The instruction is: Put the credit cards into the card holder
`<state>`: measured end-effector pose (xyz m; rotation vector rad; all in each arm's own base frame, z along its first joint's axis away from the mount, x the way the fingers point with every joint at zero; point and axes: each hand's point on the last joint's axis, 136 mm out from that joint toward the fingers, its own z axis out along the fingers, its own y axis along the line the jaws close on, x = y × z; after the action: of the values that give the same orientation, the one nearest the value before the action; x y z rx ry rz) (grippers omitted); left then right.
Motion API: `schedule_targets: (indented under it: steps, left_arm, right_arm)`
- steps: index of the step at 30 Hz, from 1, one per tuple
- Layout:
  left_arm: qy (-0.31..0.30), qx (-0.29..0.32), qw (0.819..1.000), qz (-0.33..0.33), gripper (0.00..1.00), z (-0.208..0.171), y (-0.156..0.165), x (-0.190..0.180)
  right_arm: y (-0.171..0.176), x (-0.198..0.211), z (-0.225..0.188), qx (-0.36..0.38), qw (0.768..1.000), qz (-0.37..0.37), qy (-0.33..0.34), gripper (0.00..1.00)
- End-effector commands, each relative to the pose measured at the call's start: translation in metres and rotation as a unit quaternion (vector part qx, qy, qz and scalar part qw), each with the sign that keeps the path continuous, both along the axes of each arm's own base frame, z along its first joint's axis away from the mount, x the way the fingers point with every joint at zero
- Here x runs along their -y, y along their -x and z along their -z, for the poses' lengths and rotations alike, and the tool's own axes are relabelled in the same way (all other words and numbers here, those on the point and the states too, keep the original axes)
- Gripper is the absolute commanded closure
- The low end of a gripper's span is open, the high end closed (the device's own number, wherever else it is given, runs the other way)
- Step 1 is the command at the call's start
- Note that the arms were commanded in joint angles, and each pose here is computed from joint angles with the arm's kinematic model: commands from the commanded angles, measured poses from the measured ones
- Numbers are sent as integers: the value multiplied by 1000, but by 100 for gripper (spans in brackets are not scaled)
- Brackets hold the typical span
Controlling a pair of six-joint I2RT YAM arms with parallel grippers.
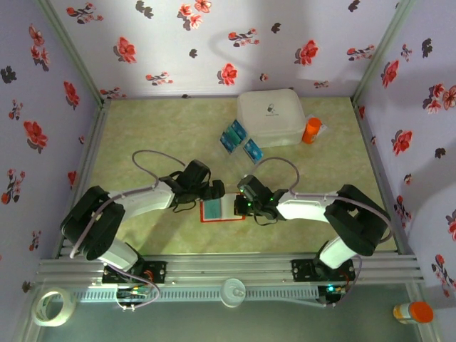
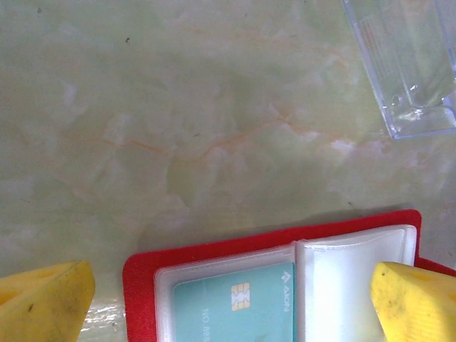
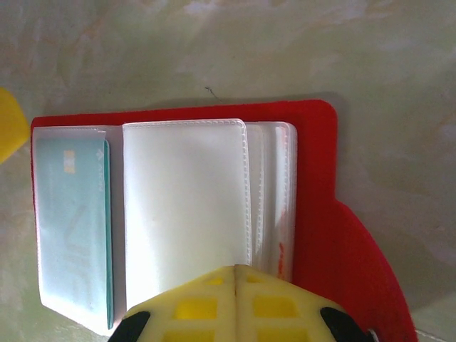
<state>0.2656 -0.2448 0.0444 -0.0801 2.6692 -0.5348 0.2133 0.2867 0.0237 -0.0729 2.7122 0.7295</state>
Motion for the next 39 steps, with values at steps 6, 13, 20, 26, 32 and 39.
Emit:
schedule_targets:
  steps: [6, 13, 20, 26, 32, 39]
  left_arm:
    - [17, -13, 1000, 0, 0, 11, 0, 6]
    - [34, -13, 999, 11, 0, 7, 1, 14]
    - [64, -3, 998, 22, 0, -5, 2, 22]
    - [112, 15, 993, 23, 0, -27, 2, 29]
    - [188, 20, 982, 16, 0, -43, 4, 44]
    - [233, 21, 972, 15, 0, -54, 7, 57]
  right_arm:
    - [14, 18, 21, -25, 999, 11, 33, 100]
    - [15, 18, 22, -28, 999, 11, 32, 100]
    - [16, 20, 26, -30, 999, 12, 35, 100]
    - [17, 20, 28, -33, 999, 12, 35, 100]
    - [17, 20, 29, -33, 999, 12, 34, 100]
    - [15, 15, 21, -29, 999, 5, 28, 100]
